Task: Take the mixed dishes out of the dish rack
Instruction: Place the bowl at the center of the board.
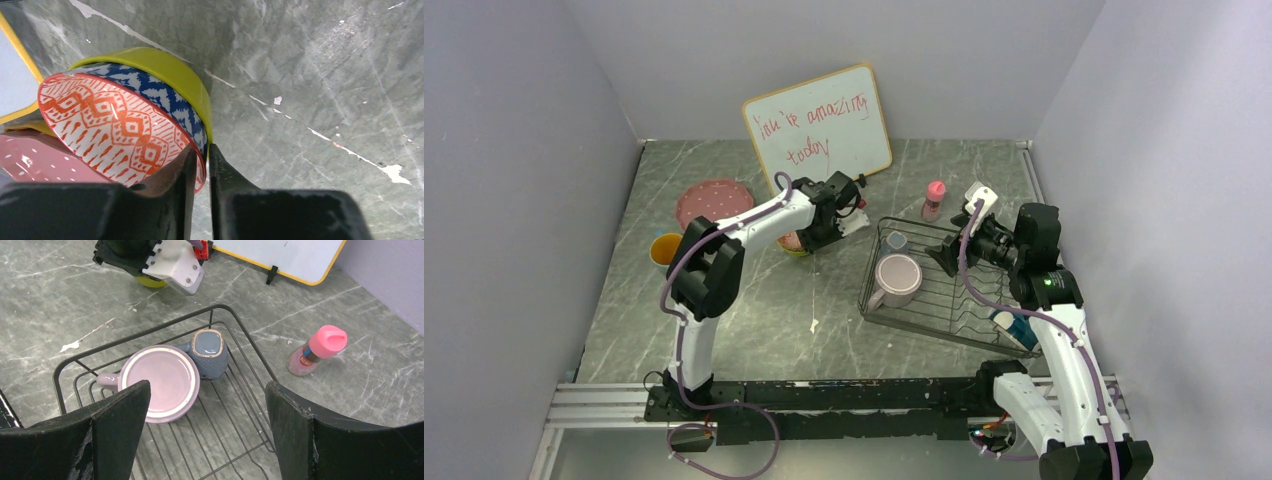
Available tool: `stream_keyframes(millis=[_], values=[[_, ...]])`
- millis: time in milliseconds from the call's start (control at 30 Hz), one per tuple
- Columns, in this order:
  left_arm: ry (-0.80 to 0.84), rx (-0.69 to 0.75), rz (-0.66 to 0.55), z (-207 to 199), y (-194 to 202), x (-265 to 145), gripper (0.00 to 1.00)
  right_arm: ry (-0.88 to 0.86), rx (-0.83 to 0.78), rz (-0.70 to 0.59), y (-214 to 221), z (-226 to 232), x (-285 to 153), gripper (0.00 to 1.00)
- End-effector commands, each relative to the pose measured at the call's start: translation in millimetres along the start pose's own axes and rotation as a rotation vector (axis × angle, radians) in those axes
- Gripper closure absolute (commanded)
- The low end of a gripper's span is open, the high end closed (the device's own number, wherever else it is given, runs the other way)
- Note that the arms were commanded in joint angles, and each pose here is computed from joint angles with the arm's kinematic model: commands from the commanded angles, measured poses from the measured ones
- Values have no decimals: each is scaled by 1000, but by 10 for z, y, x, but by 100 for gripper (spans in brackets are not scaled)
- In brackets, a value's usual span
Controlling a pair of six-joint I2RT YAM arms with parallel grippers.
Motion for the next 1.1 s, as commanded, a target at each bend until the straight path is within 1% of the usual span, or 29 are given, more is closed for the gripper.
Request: stream_keyframes(millis=[0, 133, 300, 433, 667, 833, 933, 1067], values=[[-59, 30, -1, 96, -68, 9, 77, 10, -42, -27, -103, -8, -35, 12], [-66, 22, -13, 109, -68, -67, 66, 6, -40, -24, -96, -12, -27, 11], [-53, 4, -47, 101, -67, -219, 50, 2, -36, -16, -78, -21, -12, 11], [-26, -6, -68, 69, -51, -314, 33, -1, -32, -9, -62, -30, 3, 10], [-3, -26, -129, 25, -14, -533, 13, 12, -18, 3, -18, -61, 34, 4], [-34, -35, -183, 18, 47, -724, 6, 18, 21, 14, -6, -106, 96, 3], [-63, -46, -238, 11, 104, -876, 6, 22, 53, 32, -43, -138, 168, 4], [-68, -63, -281, -9, 204, -1005, 6, 23, 61, 82, -48, -150, 364, 4]])
Point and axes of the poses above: each gripper's point midway between its finger pads, its own x axis out along the fingers, its own z axis along the line the jaws close on, y = z × x, the point moved 9 cm from there along -x, back along the fingers, and after that the axes turned 10 degrees about x, right-handed, at the moved point
